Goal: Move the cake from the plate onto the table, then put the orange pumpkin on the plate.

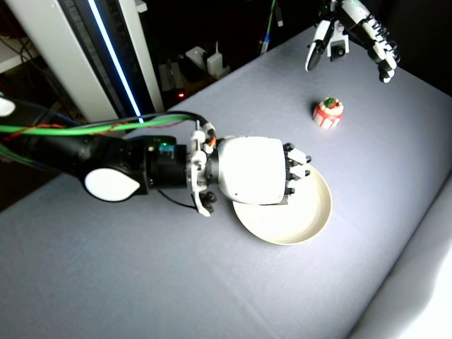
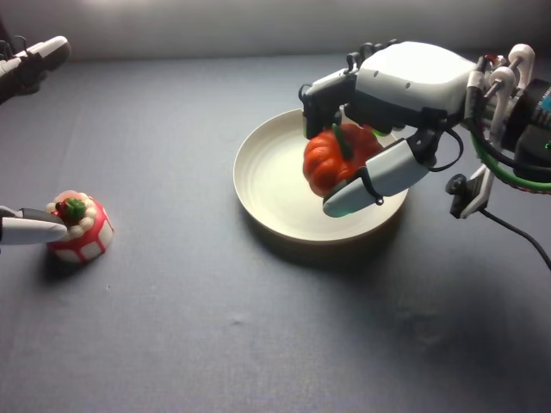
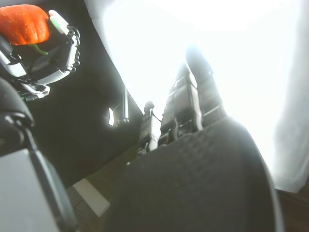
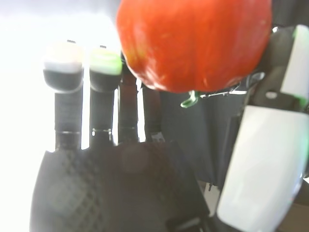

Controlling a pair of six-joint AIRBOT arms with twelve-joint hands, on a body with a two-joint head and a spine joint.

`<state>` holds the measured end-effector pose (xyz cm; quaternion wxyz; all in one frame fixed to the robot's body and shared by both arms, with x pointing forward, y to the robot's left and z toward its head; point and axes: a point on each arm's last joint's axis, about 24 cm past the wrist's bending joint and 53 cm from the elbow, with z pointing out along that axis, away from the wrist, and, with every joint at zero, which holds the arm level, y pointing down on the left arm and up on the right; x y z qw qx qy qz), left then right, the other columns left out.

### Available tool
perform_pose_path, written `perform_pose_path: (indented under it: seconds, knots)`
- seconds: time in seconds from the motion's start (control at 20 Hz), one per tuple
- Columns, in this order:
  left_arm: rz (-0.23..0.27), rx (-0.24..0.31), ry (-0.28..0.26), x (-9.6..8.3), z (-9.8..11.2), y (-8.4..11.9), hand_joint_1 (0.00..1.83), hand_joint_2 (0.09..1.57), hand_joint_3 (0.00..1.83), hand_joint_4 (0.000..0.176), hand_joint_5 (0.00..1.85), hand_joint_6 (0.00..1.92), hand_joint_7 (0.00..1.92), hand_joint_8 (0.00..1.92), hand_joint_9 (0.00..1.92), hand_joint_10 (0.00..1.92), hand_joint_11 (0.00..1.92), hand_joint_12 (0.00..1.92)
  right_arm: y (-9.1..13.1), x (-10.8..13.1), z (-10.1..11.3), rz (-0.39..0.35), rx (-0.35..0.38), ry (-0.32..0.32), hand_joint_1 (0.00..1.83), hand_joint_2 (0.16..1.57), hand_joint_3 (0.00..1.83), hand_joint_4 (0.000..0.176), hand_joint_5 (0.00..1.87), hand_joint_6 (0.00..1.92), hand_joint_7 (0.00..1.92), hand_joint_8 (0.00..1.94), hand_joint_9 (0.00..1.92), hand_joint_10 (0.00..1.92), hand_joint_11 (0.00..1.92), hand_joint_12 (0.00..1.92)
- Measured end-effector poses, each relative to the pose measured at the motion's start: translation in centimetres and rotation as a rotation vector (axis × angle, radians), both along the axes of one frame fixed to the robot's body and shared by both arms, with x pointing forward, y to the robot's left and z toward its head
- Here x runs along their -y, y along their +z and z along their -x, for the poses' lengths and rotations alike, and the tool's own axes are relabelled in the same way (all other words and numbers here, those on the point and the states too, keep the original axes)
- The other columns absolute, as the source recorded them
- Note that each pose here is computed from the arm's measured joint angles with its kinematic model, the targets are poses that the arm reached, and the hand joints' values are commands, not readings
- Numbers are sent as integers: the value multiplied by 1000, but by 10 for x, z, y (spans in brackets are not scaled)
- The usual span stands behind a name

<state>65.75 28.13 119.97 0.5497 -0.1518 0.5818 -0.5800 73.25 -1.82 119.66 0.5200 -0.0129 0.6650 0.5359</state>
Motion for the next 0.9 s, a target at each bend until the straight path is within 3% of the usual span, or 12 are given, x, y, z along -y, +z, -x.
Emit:
perform_pose_path:
  seconds: [0.05,0.1,0.15,0.2,0.25,0.35,0.5,0.65,0.75,0.8,0.9]
  knots:
    - [-1,-1,-1,0,0,0,1030,813,0,176,0,0,0,0,121,3,0,613,-2,2,-1,4,-4,-5,1110,1099,198,0,827,1289,928,1718,979,1873,1013,1921]
    - [-2,-1,-2,0,0,0,1035,814,0,176,0,0,0,0,112,4,0,559,-4,3,-3,11,-10,-12,1161,1153,105,0,752,1329,898,1350,778,1625,644,1921]
    - [0,-1,-2,1,0,-1,1024,812,0,176,0,0,0,0,114,4,0,571,-5,5,-5,15,-12,-17,1100,1198,36,0,768,1315,733,973,588,1162,287,1668]
    - [1,-2,-2,1,0,-1,1020,813,0,176,0,0,0,0,124,6,0,626,-8,8,-7,10,-22,-25,1086,1232,7,0,739,1345,684,749,544,910,201,1497]
    - [2,-3,-2,1,0,-2,1035,807,0,176,0,0,0,0,134,10,0,637,-11,10,-7,16,-29,-30,984,1121,0,0,601,863,706,444,569,634,216,1335]
    - [2,-7,-3,2,0,-3,1055,811,0,176,0,0,0,0,106,5,0,485,-17,10,-9,29,-43,-36,768,978,0,0,626,121,713,39,563,165,67,1250]
    - [2,-7,-3,2,0,-4,1043,802,0,176,0,0,0,0,123,7,0,565,-17,11,-11,22,-50,-42,703,921,0,0,552,13,684,2,552,59,13,1250]
    - [3,-9,-4,3,0,-5,1038,778,0,176,0,0,0,0,162,14,0,714,-17,12,-12,17,-55,-42,718,903,0,0,413,0,413,2,301,5,0,806]
    - [3,-9,-3,2,0,-5,1052,791,0,176,2,0,0,0,158,6,0,753,-18,8,-12,14,-59,-38,656,833,0,72,373,0,280,0,198,0,0,692]
    - [3,-8,-4,3,0,-5,1042,794,1,176,7,1,0,0,153,2,0,720,-19,7,-11,13,-60,-34,633,803,0,97,334,0,234,0,163,1,0,649]
    - [3,-8,-3,3,0,-5,1029,796,2,176,0,0,0,0,142,0,0,684,-19,4,-9,10,-63,-26,567,759,0,121,291,0,190,0,127,1,0,675]
